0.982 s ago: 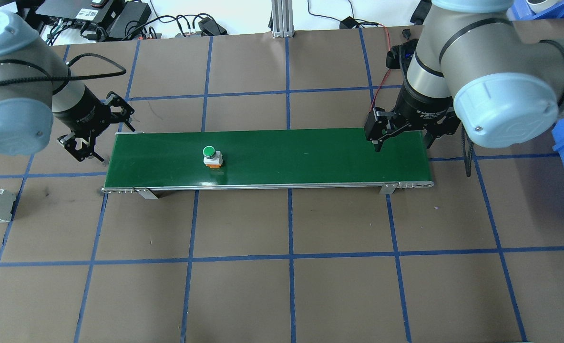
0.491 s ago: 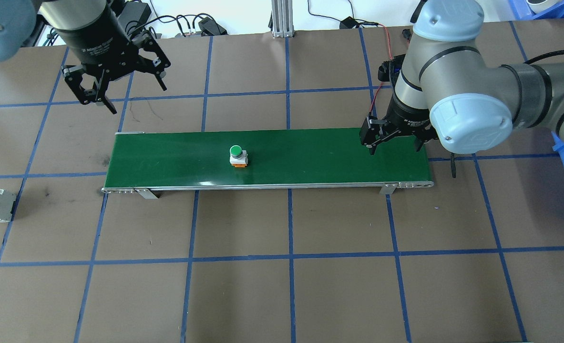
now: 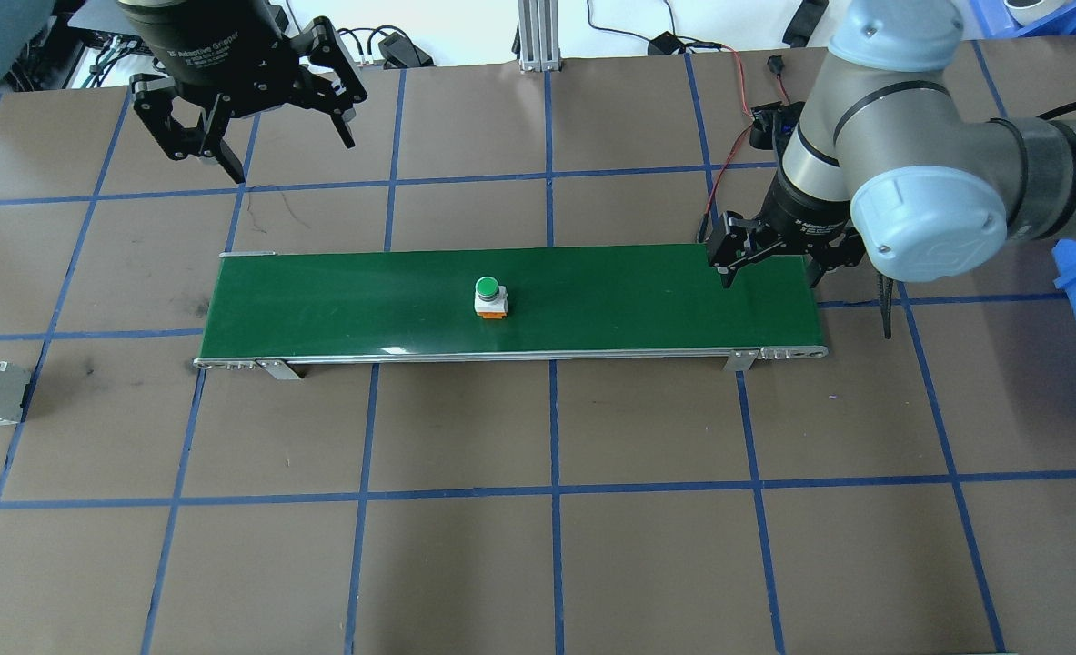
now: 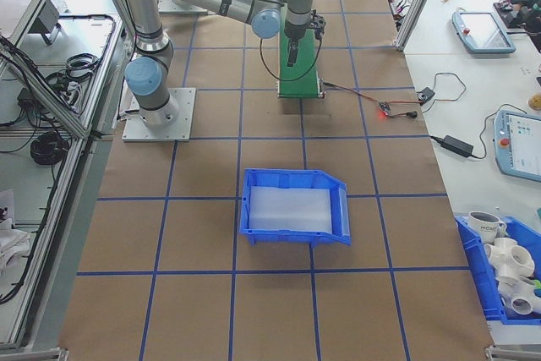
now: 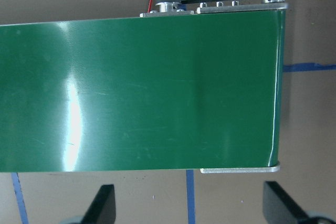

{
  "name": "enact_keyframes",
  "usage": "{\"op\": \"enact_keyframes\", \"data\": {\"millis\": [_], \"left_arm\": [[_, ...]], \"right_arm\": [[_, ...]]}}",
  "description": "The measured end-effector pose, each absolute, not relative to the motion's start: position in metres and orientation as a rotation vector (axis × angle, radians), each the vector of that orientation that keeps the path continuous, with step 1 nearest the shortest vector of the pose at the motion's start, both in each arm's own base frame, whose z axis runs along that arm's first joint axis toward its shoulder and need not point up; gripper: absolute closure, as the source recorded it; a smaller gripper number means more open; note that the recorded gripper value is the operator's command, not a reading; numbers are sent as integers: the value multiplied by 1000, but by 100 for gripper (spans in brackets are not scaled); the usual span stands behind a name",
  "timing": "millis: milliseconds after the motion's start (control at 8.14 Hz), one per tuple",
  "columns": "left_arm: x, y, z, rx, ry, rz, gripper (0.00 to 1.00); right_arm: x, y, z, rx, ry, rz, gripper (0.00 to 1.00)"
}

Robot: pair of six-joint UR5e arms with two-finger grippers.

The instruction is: Move button from left to right

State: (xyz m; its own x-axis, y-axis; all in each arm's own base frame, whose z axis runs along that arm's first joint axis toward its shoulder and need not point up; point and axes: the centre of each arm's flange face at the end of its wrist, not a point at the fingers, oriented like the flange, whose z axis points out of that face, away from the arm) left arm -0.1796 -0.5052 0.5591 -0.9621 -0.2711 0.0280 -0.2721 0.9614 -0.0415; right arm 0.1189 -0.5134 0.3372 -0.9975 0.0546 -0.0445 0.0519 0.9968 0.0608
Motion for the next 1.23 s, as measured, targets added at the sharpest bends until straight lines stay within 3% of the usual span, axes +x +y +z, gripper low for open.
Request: {"op": "enact_keyframes", "data": {"millis": [368, 1228], "left_arm": [[-180, -497, 572, 319, -3101, 114, 0], [-180, -493, 582, 310, -3092, 145, 0]], "right_arm": [[120, -517, 331, 84, 3025, -42, 0], [157, -507, 324, 262, 2936, -23, 0]]}}
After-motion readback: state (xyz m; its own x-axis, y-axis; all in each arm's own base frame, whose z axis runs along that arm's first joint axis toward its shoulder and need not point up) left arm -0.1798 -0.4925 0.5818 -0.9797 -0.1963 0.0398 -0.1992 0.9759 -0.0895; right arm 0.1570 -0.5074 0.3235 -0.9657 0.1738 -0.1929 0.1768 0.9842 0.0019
